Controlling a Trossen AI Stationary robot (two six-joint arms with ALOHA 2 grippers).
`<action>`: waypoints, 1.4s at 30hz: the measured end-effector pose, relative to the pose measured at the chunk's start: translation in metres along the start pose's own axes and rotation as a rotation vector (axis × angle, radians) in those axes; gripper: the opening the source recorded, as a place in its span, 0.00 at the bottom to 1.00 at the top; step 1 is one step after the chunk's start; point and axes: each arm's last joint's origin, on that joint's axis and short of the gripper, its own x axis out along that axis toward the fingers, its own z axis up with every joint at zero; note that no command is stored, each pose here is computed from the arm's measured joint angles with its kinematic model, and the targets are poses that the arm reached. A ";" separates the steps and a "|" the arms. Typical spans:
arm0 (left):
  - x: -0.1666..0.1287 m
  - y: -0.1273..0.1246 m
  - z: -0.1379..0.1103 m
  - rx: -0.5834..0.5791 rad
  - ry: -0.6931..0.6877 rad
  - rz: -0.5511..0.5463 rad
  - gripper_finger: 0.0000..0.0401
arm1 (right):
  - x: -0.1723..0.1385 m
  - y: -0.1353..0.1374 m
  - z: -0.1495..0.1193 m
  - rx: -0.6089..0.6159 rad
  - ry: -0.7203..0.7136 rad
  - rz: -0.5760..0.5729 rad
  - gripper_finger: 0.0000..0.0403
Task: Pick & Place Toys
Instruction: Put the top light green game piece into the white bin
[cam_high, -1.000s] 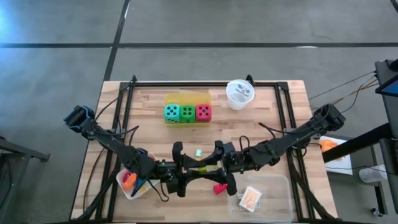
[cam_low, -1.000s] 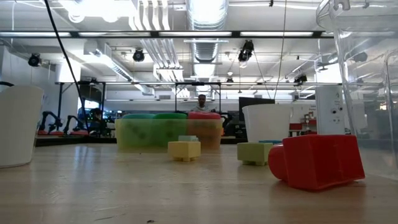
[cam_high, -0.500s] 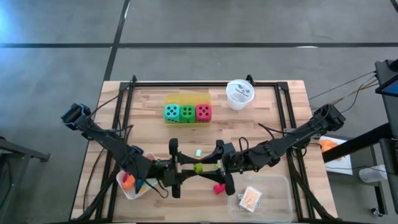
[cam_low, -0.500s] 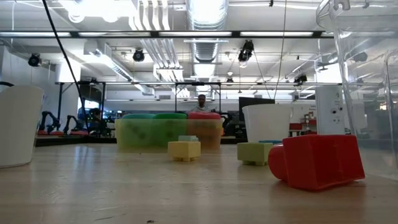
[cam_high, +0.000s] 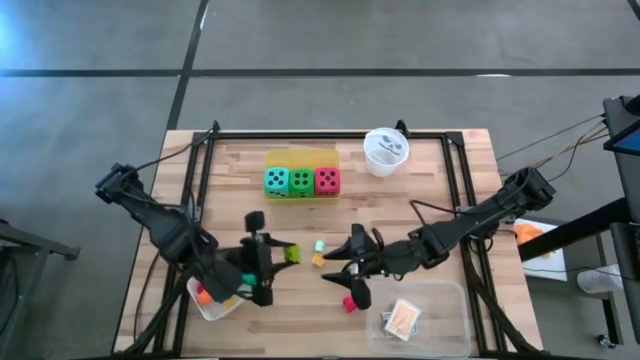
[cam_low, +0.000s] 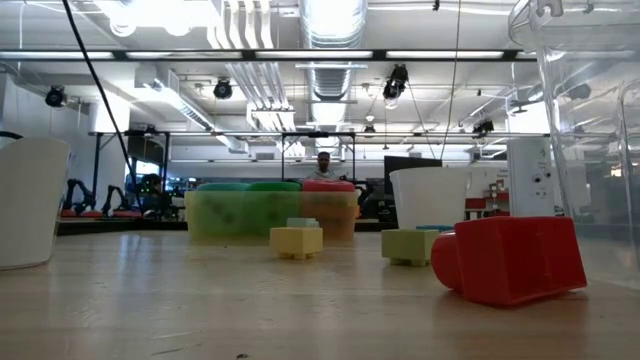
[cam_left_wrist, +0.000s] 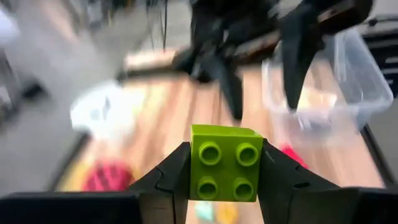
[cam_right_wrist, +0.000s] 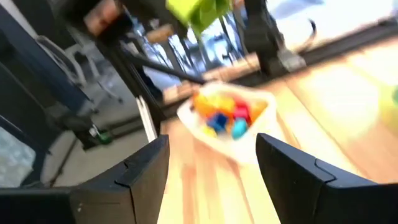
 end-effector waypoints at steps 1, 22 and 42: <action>-0.003 0.003 -0.002 -0.043 0.045 -0.003 0.32 | 0.000 -0.002 -0.003 0.005 0.025 -0.015 0.58; -0.021 -0.007 -0.107 -0.535 0.967 0.103 0.32 | -0.001 -0.042 -0.071 0.079 0.134 -0.086 0.58; 0.004 -0.033 -0.176 -0.580 1.067 -0.012 0.32 | -0.001 -0.042 -0.071 0.061 0.136 -0.086 0.58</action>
